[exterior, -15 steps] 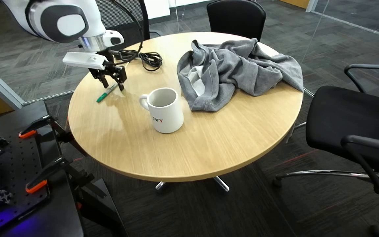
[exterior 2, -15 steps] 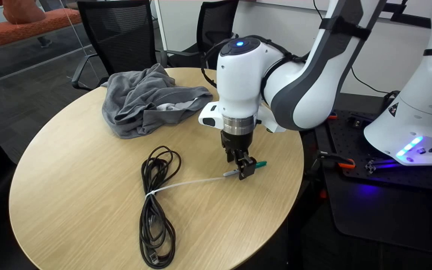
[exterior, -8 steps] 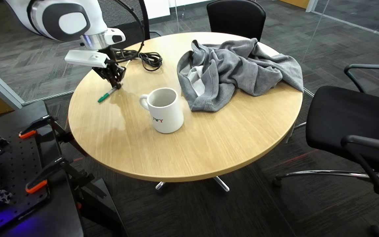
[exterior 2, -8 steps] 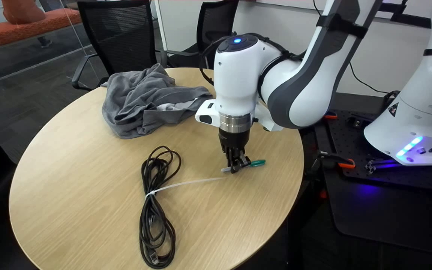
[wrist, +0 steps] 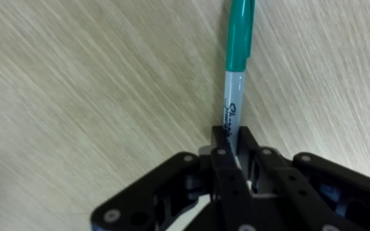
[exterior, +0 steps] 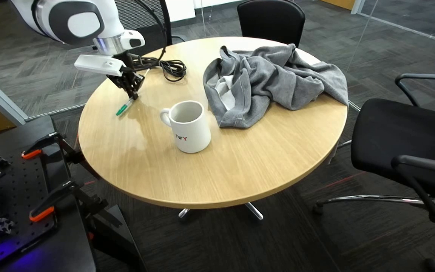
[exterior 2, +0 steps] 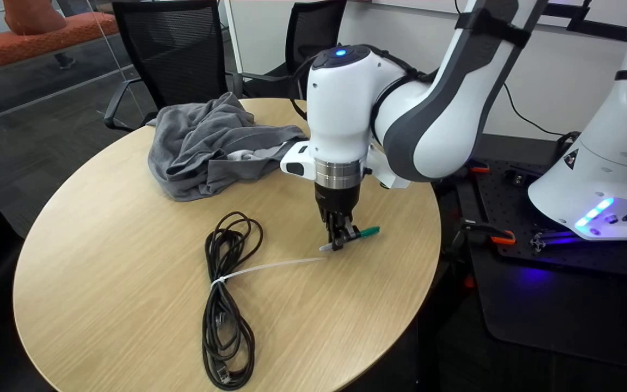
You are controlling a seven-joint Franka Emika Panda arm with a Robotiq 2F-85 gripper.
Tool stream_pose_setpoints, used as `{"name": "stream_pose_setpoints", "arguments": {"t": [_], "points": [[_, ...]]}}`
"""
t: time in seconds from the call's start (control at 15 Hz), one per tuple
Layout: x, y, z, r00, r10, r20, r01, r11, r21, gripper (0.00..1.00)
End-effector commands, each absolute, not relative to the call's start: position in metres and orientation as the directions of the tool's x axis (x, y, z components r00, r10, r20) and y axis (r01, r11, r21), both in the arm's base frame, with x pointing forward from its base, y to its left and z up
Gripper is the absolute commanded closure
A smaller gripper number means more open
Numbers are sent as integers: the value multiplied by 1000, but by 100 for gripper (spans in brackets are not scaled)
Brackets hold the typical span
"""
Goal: Put the green pen in the white mug
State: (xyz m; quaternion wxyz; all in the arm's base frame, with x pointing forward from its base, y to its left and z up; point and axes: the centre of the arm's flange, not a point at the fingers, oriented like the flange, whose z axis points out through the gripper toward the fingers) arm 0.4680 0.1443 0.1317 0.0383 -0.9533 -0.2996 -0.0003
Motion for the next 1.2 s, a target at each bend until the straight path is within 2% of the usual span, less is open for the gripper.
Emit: {"name": "stream_pose_setpoints", "arguments": {"t": [0.0,0.53,1.13], "points": [[480,130,168,855,518,28,518,-851,-84,97],[505,102,244,901,432,37,433,-901,-38,97],[525,52,315,974,201,107,196,-979,52,97]]}}
